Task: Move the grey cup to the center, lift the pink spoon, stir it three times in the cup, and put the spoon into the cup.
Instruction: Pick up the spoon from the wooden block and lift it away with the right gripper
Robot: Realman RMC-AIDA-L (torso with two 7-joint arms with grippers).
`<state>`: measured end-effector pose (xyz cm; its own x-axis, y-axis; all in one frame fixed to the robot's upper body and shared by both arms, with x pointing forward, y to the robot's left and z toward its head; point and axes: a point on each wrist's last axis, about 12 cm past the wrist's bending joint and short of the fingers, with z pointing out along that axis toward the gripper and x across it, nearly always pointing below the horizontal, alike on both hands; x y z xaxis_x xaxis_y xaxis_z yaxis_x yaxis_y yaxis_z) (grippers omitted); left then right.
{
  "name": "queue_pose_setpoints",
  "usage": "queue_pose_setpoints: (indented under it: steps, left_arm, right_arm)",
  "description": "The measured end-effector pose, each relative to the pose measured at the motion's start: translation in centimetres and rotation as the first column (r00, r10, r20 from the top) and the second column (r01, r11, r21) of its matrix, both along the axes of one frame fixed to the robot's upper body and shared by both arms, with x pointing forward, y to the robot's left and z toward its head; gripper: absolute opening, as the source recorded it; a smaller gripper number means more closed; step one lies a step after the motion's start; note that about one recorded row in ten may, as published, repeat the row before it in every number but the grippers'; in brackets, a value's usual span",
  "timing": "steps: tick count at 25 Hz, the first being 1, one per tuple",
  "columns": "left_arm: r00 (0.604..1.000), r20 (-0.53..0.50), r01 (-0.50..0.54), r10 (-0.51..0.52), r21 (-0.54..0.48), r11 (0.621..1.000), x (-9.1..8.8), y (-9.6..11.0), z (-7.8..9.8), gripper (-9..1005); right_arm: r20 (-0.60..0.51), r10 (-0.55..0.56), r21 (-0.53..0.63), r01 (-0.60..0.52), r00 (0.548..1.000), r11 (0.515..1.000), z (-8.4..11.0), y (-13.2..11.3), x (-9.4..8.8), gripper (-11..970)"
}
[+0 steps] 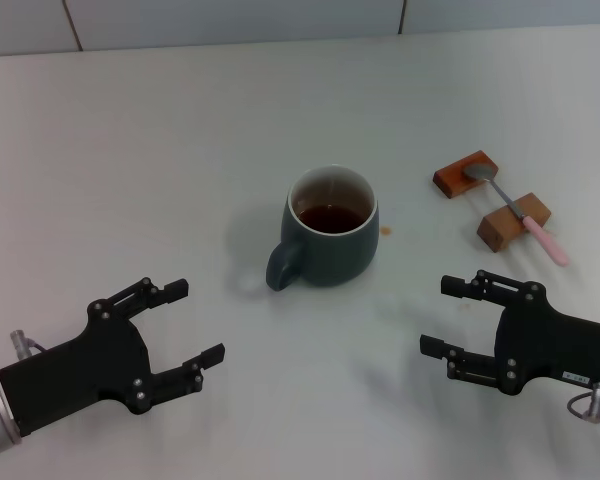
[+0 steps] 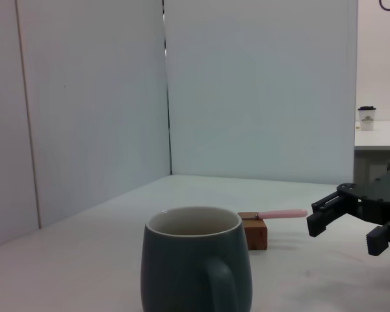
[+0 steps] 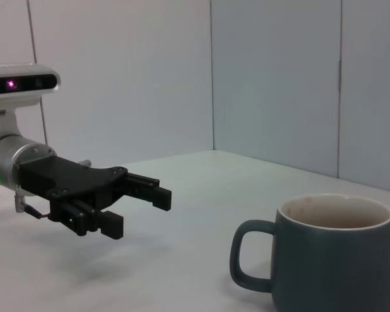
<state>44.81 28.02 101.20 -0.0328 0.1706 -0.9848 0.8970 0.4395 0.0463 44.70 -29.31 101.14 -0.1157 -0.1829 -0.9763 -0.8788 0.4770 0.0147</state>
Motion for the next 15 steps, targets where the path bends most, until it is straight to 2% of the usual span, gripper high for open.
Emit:
queue_pose_setpoints:
  steps: [11,15]
  left_arm:
    - [1.0,-0.007,0.007,-0.007,0.002,1.0,-0.14,-0.12,-0.13,813]
    - [1.0,-0.012,0.0,0.0,0.008,1.0,-0.18,-0.09,-0.26,813]
  right_arm:
    - [-0.001,-0.002,0.0,0.002,1.0,1.0,-0.03,-0.04,-0.08,731]
    - [0.014,-0.026,0.046,0.025,1.0,0.999,0.3,-0.04,-0.22,731]
